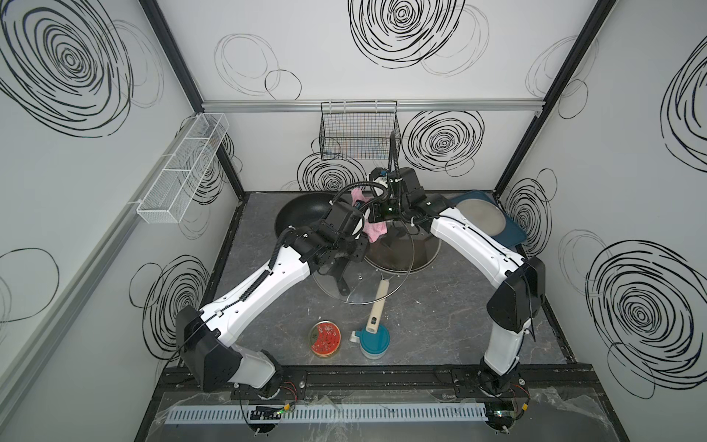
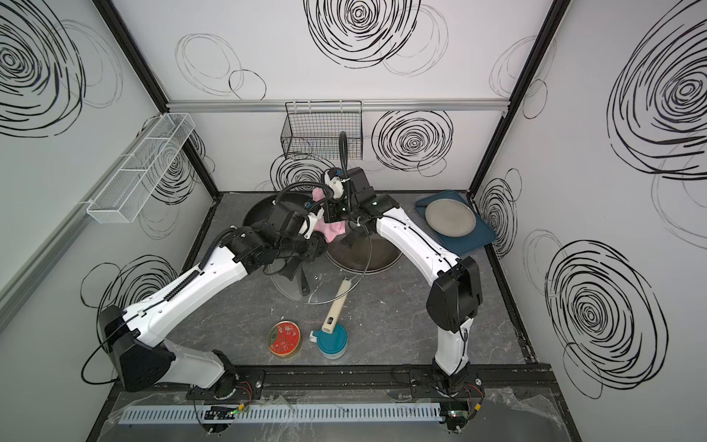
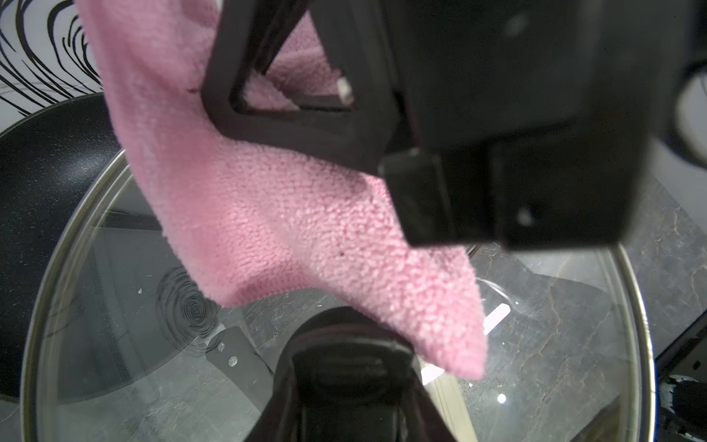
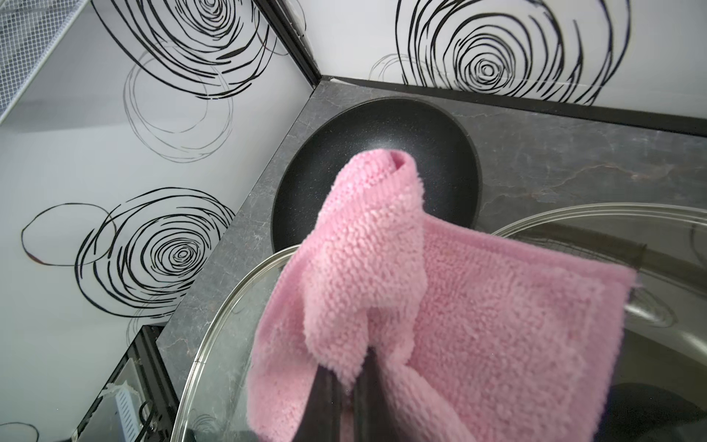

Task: Wipe the pot lid with a cloth
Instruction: Wipe the pot lid.

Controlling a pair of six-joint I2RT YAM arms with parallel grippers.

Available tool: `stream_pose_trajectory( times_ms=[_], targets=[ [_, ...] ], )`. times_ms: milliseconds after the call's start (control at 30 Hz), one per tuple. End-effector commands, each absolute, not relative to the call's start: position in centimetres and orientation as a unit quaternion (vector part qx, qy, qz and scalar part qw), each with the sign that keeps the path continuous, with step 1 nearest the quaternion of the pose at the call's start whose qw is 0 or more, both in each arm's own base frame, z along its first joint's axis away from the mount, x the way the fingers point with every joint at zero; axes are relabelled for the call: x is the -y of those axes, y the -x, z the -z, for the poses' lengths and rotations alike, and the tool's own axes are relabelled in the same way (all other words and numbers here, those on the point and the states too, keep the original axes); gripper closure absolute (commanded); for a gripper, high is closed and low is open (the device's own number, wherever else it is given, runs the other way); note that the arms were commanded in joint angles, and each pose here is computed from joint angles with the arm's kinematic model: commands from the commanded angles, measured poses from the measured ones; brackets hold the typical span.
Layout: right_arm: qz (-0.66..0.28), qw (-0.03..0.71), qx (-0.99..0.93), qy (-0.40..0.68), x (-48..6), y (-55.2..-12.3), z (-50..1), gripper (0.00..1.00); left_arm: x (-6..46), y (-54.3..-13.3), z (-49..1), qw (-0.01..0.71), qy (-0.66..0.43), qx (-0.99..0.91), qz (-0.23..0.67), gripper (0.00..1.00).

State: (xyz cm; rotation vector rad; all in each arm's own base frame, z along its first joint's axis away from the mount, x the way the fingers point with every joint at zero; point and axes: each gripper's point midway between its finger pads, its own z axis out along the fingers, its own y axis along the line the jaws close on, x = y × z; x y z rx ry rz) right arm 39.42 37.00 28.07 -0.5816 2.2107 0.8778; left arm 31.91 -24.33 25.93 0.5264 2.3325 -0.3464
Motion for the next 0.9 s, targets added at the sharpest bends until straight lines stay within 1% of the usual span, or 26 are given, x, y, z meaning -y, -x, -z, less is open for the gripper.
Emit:
stream_pose_trajectory(
  times_ms=[0, 167, 300, 500, 667, 867],
  targets=[
    [-0.361, 0.337, -0.833, 0.249, -38.7, -38.5, -29.0, 1.0, 26.0, -33.7, -34.1, 0.471, -0.192, -0.84, 0.189, 1.0],
    [-0.362, 0.331, -0.836, 0.244, -38.9, -38.5, -28.4, 1.0, 26.0, -34.0, -34.0, 0.473, -0.189, -0.841, 0.185, 1.0],
    [-0.35, 0.343, -0.845, 0.215, -36.7, -39.5, -28.5, 1.0, 25.6, -34.2, -33.9, 0.472, -0.179, -0.844, 0.179, 1.0],
    [-0.355, 0.367, -0.84, 0.182, -33.1, -39.8, -30.5, 1.0, 24.8, -34.9, -33.9, 0.472, -0.157, -0.85, 0.173, 1.0],
    [-0.352, 0.37, -0.841, 0.179, -31.8, -38.1, -31.0, 1.0, 24.6, -35.9, -34.6, 0.478, -0.137, -0.851, 0.17, 1.0],
    [-0.355, 0.366, -0.842, 0.174, -31.0, -34.8, -30.7, 1.0, 24.5, -36.7, -36.1, 0.49, -0.119, -0.847, 0.17, 1.0]
  ],
)
